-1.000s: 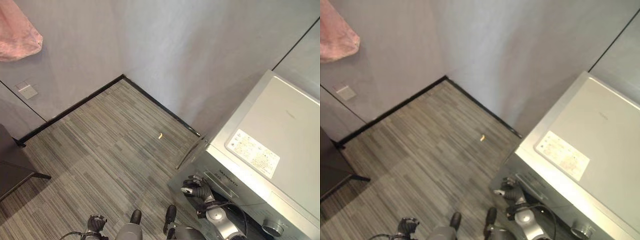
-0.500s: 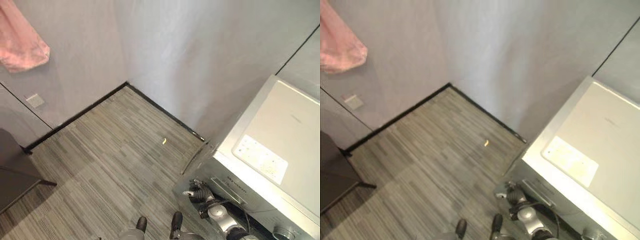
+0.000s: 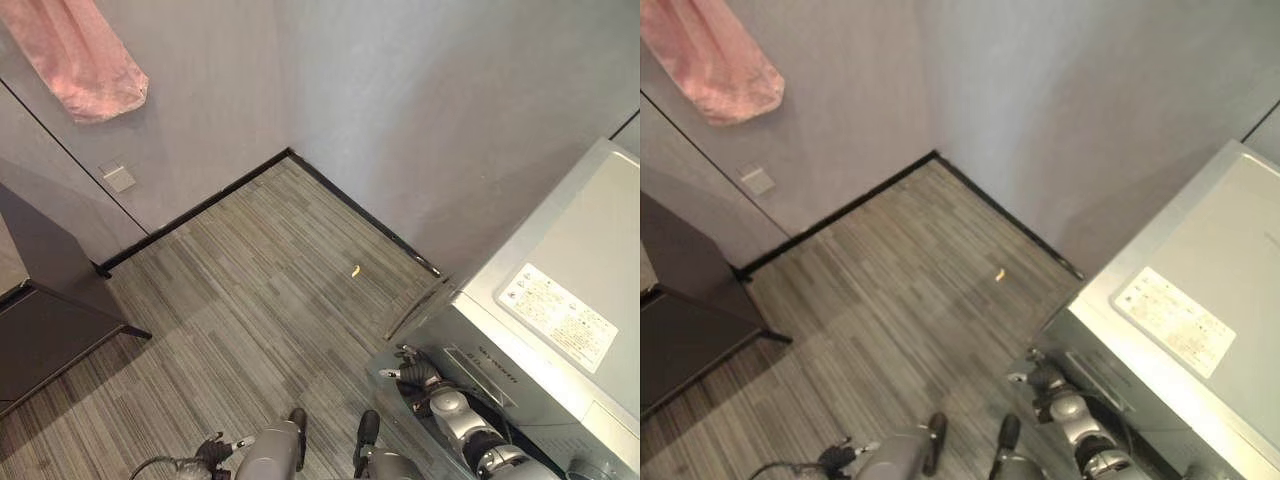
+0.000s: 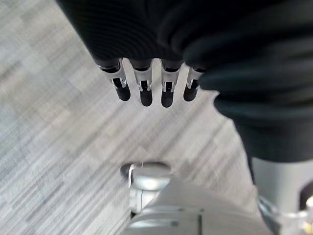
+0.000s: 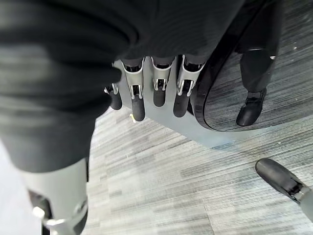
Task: Put brush and paste in cup on sink, flatten towel.
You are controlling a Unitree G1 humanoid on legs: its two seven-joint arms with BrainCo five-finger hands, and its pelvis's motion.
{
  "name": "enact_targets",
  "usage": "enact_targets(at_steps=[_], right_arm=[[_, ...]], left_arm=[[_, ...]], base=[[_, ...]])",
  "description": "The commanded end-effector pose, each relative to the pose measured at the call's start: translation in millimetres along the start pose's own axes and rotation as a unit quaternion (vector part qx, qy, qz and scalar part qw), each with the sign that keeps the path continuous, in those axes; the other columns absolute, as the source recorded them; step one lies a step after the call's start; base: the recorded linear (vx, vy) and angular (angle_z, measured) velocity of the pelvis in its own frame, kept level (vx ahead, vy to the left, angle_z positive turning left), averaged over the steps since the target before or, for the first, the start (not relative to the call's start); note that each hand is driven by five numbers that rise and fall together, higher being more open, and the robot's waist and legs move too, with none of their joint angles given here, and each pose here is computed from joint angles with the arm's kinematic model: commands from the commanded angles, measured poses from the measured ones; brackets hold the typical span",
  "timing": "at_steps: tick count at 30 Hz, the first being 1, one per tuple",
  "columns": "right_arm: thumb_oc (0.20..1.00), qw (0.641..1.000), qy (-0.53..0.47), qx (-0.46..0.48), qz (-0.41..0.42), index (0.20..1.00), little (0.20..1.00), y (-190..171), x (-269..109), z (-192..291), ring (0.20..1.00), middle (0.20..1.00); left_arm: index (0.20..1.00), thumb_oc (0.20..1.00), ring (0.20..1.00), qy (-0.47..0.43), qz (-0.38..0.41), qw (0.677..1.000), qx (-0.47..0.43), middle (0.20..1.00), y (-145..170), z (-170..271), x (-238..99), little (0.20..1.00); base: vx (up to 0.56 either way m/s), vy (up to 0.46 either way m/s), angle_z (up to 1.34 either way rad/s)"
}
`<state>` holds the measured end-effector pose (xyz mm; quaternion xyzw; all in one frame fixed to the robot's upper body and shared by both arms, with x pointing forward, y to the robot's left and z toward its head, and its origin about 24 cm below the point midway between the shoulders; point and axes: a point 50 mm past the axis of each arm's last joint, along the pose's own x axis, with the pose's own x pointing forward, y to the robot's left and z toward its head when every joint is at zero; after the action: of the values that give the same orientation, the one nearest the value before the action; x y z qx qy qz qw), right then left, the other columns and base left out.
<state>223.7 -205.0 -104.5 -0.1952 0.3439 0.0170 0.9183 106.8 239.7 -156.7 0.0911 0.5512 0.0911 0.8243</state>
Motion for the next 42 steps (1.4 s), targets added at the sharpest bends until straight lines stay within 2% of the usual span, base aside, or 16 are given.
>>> enact_targets(at_steps=[1, 8, 11, 18, 21, 24, 27, 29, 35, 38, 42], right_arm=[[1.0, 0.977, 0.185, -0.02, -0.107, 1.0, 1.0, -61.5, -37.7, -93.7, 1.0, 1.0], [1.0, 0.964, 0.237, -0.003, -0.123, 1.0, 1.0, -59.6, -50.5, -116.4, 1.0, 1.0], [1.0, 0.97, 0.223, -0.008, -0.093, 1.0, 1.0, -41.9, -44.4, -108.9, 1.0, 1.0], [1.0, 0.967, 0.229, 0.051, -0.098, 1.0, 1.0, -32.5, -47.0, -113.6, 1.0, 1.0], [1.0, 0.958, 0.236, 0.116, -0.118, 1.0, 1.0, -33.1, -46.8, -114.3, 1.0, 1.0], [1.0, 0.959, 0.216, 0.138, -0.121, 1.0, 1.0, -34.2, -39.4, -102.8, 1.0, 1.0], [1.0, 0.963, 0.193, 0.15, -0.113, 1.0, 1.0, -32.7, -30.3, -87.6, 1.0, 1.0], [1.0, 0.965, 0.188, 0.15, -0.101, 1.0, 1.0, -28.1, -27.7, -83.1, 1.0, 1.0], [1.0, 0.963, 0.203, 0.156, -0.085, 1.0, 1.0, -16.6, -32.0, -91.1, 1.0, 1.0], [1.0, 0.967, 0.209, 0.131, -0.066, 1.0, 1.0, -9.7, -37.0, -98.6, 1.0, 1.0], [1.0, 0.965, 0.225, 0.119, -0.066, 1.0, 1.0, -12.8, -40.7, -105.5, 1.0, 1.0]], left_arm=[[1.0, 1.0, 1.0, 0.03, 0.005, 0.999, 0.017, 1.0, -7.2, -25.3, -4.6, 1.0], [1.0, 1.0, 1.0, -0.003, 0.019, 0.998, 0.064, 1.0, -5.8, -8.2, -2.2, 1.0], [1.0, 1.0, 1.0, 0.029, 0.03, 0.996, 0.077, 1.0, 8.8, -26.1, -4.7, 1.0], [1.0, 1.0, 1.0, 0.069, 0.018, 0.993, 0.098, 1.0, 8.4, -46.8, -8.4, 1.0], [1.0, 1.0, 1.0, 0.066, 0.01, 0.995, 0.071, 1.0, 2.6, -43.0, -7.5, 1.0], [1.0, 1.0, 1.0, 0.05, -0.002, 0.997, 0.058, 1.0, -4.1, -34.2, -5.7, 1.0], [1.0, 1.0, 1.0, 0.036, -0.015, 0.999, -0.003, 1.0, -6.9, -24.5, -4.0, 1.0], [1.0, 1.0, 1.0, 0.03, -0.017, 0.998, -0.046, 1.0, -6.6, -19.3, -3.0, 1.0], [1.0, 1.0, 1.0, 0.033, -0.013, 0.995, -0.098, 1.0, -1.9, -14.9, -1.6, 1.0], [1.0, 1.0, 1.0, 0.031, -0.006, 0.984, -0.177, 1.0, -0.7, -17.5, -2.4, 1.0], [1.0, 1.0, 1.0, 0.021, -0.013, 0.98, -0.197, 1.0, -5.7, -11.2, -1.8, 1.0]], base=[[0.0, 0.372, 0.21], [0.01, 0.64, 0.27], [-0.03, 0.623, -0.46], [-0.01, 0.282, -0.21], [0.08, 0.143, 0.02], [0.06, 0.013, 0.01], [0.12, -0.1, 0.02], [0.24, -0.121, 0.01], [0.44, -0.232, 0.36], [0.52, -0.479, 0.94], [0.2, -0.278, 0.53]])
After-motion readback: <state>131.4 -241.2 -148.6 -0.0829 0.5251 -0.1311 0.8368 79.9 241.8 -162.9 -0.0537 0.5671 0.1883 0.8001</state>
